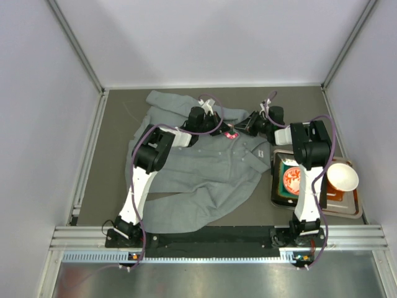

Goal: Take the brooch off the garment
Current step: Open the brooch with the flattened clothing.

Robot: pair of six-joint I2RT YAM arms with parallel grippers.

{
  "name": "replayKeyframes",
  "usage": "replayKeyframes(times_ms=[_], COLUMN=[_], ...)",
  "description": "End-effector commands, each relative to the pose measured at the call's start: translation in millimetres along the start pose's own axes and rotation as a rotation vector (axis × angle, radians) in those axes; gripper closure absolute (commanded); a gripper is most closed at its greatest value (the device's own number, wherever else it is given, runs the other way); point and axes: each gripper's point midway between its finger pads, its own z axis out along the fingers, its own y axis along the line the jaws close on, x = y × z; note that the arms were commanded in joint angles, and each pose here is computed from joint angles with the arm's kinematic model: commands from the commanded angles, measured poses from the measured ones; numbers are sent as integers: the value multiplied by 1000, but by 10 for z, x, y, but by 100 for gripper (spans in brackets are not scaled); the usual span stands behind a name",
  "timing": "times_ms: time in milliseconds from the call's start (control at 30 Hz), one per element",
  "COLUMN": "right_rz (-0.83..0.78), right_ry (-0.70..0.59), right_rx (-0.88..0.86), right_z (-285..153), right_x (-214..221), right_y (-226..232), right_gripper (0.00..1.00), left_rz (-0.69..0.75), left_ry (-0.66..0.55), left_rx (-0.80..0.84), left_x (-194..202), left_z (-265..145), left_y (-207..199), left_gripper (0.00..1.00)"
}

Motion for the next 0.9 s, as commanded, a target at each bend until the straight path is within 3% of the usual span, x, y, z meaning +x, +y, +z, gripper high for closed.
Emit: replayKeyframes(times_ms=[0,233,400,567,867], right_rz=[-55,-120,-199,-345,-540], right_ry=[46,38,-38,-102,-89], right_rx=[19,101,255,299,446], right_z=[89,127,-5,-131,-25], right_x=[102,152,41,-108,-10], right_y=[39,72,-41,132,247], right_gripper=[82,83,82,80,82], left_rz=[6,40,35,40,118], left_ry=[62,61,55,49,28], left_rx=[-40,-62,-76,-135,-221], left_x=[276,250,244,264,173], left_z=[91,95,69,54,44], left_y=[174,157,176,235,187], left_gripper=[100,100,100,100,100])
